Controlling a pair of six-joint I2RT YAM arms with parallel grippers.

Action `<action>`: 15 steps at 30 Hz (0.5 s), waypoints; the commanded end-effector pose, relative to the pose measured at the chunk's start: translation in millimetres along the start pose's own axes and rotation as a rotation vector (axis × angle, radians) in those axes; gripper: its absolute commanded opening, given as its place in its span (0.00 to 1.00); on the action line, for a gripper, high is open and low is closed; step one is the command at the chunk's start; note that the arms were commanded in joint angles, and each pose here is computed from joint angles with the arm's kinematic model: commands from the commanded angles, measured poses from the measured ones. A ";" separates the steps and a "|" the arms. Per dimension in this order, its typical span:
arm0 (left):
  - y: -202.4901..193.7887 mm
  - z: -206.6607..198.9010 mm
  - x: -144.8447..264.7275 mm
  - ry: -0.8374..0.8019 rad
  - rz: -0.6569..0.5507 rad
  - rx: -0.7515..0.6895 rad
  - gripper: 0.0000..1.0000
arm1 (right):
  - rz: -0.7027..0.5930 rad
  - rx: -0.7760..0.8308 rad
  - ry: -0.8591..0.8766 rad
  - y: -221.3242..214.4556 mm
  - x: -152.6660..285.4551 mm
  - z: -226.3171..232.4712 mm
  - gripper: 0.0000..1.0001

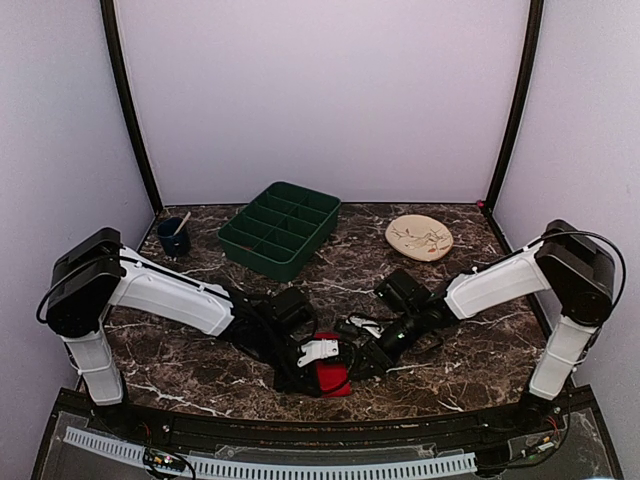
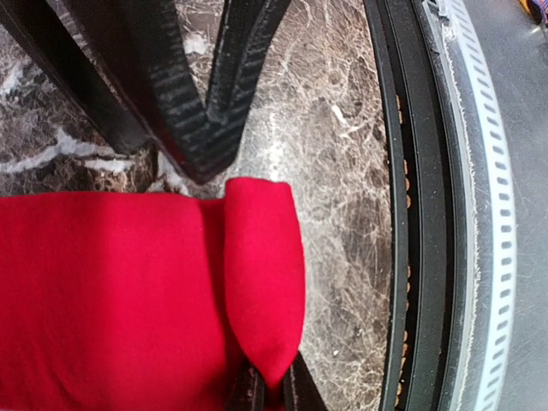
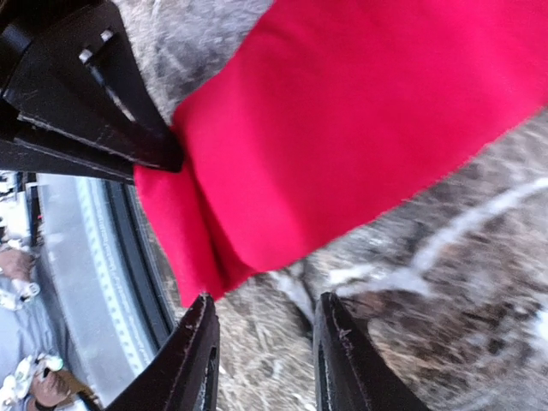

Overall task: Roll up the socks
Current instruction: Roll the sock at the center of the board.

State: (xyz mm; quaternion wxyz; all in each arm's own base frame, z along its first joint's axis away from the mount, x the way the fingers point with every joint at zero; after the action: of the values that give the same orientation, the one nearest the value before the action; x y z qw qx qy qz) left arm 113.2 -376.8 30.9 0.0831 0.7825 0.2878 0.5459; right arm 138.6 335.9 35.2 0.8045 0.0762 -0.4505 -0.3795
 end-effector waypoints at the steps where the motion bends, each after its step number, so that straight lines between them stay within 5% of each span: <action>1: -19.4 -2.2 -4.8 -0.070 0.084 0.100 0.03 | -0.053 0.030 -0.132 8.1 11.7 -15.1 0.36; 15: -26.6 -7.7 -1.1 -0.264 0.136 0.251 0.01 | -0.161 0.139 -0.407 14.1 40.2 -23.4 0.36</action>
State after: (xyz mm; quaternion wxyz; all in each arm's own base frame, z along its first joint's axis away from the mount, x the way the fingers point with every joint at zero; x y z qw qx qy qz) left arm 111.7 -373.4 29.7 0.0408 0.8392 0.3036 0.4494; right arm 168.3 310.6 43.2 0.7021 0.0700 -0.5753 -0.4138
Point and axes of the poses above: each gripper's point midway between its finger pads, its own x axis back along the fingers, its own z axis along the line the jaws close on, y = z × x, the point moved 1 cm from there along x, back along the fingers, and after that the axes turned 10 degrees about x, right-handed, at the moved point
